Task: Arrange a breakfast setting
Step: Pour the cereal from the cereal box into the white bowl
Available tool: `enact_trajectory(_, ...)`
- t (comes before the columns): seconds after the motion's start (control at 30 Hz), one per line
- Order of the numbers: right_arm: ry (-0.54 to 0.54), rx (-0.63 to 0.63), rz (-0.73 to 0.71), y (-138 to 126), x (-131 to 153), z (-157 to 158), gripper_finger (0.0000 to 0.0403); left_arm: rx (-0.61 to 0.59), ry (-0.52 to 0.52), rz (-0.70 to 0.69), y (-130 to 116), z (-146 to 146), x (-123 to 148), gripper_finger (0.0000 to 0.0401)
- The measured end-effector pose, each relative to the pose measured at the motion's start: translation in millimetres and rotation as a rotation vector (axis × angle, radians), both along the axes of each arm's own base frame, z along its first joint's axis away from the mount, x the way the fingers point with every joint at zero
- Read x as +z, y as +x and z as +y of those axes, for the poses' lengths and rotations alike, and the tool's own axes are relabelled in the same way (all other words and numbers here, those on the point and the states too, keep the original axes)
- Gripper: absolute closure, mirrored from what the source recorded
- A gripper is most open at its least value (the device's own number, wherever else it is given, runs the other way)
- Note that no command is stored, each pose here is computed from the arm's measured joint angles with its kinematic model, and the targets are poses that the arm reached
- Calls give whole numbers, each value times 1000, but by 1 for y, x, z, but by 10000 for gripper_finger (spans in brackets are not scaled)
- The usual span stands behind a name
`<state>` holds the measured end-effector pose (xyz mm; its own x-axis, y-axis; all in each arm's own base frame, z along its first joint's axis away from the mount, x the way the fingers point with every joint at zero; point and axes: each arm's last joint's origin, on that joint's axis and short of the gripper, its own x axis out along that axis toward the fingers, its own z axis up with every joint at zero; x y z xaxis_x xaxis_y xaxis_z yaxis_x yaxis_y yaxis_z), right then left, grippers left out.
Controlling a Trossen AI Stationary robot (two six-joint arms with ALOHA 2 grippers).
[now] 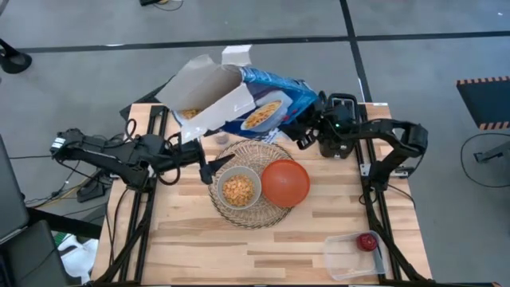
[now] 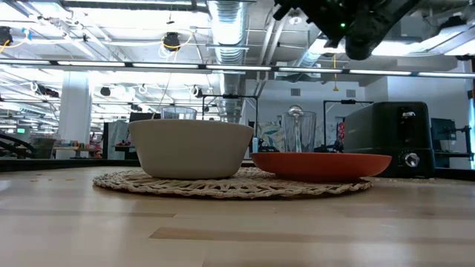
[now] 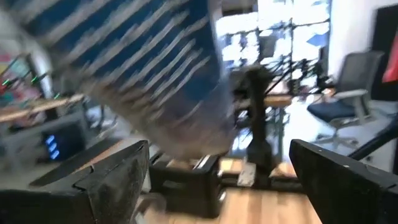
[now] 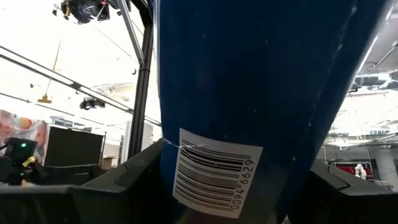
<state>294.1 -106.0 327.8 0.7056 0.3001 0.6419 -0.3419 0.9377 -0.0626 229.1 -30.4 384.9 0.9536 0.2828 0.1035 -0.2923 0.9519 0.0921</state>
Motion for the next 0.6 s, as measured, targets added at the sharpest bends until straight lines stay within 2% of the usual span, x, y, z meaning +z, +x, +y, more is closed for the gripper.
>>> enact_trajectory(0.33, 2, 11, -1, 8, 0, 0, 123, 42, 34, 19, 13, -1, -7, 25)
enact_trajectory(0.6, -1, -11, -17, 9, 1, 1, 123, 96, 3, -124, 16, 3, 4, 25)
